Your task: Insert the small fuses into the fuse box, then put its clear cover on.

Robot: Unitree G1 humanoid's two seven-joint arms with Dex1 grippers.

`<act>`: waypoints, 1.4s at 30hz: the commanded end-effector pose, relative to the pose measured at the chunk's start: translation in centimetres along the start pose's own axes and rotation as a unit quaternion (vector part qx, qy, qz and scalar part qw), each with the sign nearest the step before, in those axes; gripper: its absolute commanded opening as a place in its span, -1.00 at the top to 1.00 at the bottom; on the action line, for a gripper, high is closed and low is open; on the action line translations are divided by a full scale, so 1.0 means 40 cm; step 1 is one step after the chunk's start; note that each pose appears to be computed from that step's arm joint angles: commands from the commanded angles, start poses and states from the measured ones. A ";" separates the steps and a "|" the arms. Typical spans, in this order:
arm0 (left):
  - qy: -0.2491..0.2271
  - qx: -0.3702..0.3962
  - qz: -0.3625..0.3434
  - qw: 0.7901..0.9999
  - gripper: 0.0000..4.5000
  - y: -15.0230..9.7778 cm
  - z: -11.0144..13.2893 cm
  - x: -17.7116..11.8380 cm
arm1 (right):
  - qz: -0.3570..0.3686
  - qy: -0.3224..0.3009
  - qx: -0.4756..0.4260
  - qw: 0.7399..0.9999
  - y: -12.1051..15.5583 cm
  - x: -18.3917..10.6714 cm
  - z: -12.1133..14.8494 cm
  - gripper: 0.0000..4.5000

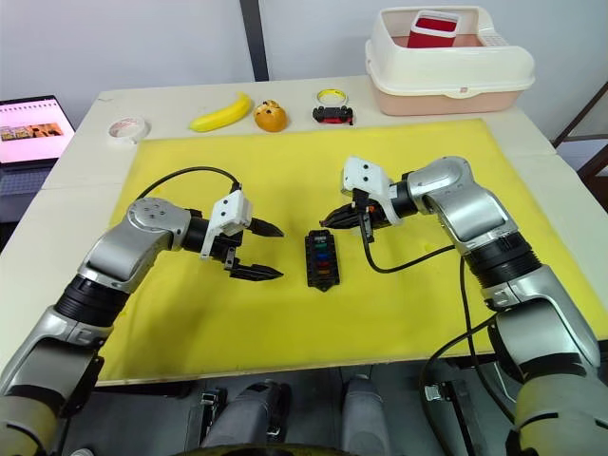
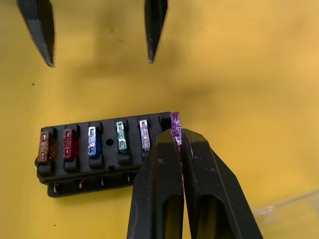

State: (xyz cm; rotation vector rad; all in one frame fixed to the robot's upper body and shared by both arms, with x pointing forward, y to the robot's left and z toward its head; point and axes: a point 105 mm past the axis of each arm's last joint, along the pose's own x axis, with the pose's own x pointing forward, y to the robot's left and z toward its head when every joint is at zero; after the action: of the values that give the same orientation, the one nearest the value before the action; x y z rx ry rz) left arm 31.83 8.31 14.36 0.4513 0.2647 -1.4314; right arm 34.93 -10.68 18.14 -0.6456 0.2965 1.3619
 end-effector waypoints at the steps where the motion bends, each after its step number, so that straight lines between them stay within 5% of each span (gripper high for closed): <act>1: -0.006 0.022 0.009 1.000 -0.98 0.007 0.021 -0.001 | -0.001 -0.011 -0.034 0.999 -0.014 -0.014 0.037 1.00; 42: -0.013 0.028 0.018 0.999 -0.98 0.007 0.032 0.012 | 0.016 0.021 -0.021 0.999 -0.022 0.023 -0.001 1.00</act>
State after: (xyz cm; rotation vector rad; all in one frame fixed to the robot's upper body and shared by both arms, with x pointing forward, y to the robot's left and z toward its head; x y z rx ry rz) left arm 32.17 7.69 14.32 0.4545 0.2461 -1.4044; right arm 35.76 -10.05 16.67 -0.6908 0.3457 1.4011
